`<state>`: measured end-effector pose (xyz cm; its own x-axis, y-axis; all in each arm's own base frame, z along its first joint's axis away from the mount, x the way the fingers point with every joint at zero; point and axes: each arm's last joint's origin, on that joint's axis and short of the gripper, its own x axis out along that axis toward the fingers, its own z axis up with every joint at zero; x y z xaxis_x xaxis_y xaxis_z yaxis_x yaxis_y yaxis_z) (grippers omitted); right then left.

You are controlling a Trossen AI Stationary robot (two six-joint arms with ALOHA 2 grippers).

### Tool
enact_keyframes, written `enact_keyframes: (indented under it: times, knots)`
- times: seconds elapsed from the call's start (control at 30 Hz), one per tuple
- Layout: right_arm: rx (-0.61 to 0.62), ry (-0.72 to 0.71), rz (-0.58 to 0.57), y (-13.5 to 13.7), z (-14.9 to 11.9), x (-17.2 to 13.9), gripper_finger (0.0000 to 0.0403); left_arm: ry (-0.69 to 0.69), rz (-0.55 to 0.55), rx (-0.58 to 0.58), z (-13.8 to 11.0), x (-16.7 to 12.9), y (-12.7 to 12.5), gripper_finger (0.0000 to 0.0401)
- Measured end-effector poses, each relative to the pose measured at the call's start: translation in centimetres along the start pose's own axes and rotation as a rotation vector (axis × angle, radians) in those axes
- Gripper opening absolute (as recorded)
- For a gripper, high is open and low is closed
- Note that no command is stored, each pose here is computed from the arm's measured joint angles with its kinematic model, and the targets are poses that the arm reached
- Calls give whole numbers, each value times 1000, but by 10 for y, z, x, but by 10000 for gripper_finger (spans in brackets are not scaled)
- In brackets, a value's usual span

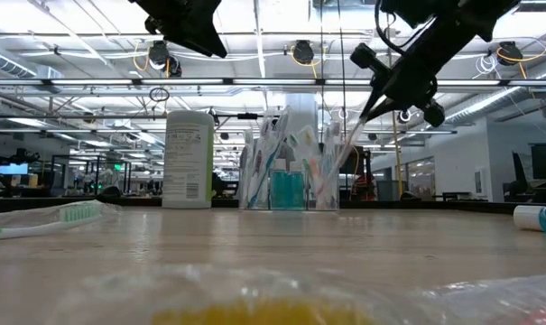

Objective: Pick & Place toothbrushing station
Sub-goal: Put the orange toothbrush into the transparent organizer

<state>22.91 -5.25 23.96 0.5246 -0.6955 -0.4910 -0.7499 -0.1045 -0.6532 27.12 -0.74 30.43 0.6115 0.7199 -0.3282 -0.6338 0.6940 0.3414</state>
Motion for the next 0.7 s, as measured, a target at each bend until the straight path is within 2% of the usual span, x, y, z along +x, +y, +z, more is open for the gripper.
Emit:
enact_keyframes:
  times: [0.23, 0.57, 0.7]
  knots:
    - [81, -6, -126, 8, 7, 12, 43, -1, 0, -1, 0, 0, 0, 218]
    - [375, -161, -267, 4, 14, 30, 100, -3, 0, -3, 0, 0, 0, 218]
    - [439, -230, -254, 5, 22, 40, 127, -3, -1, -3, 0, 0, 0, 218]
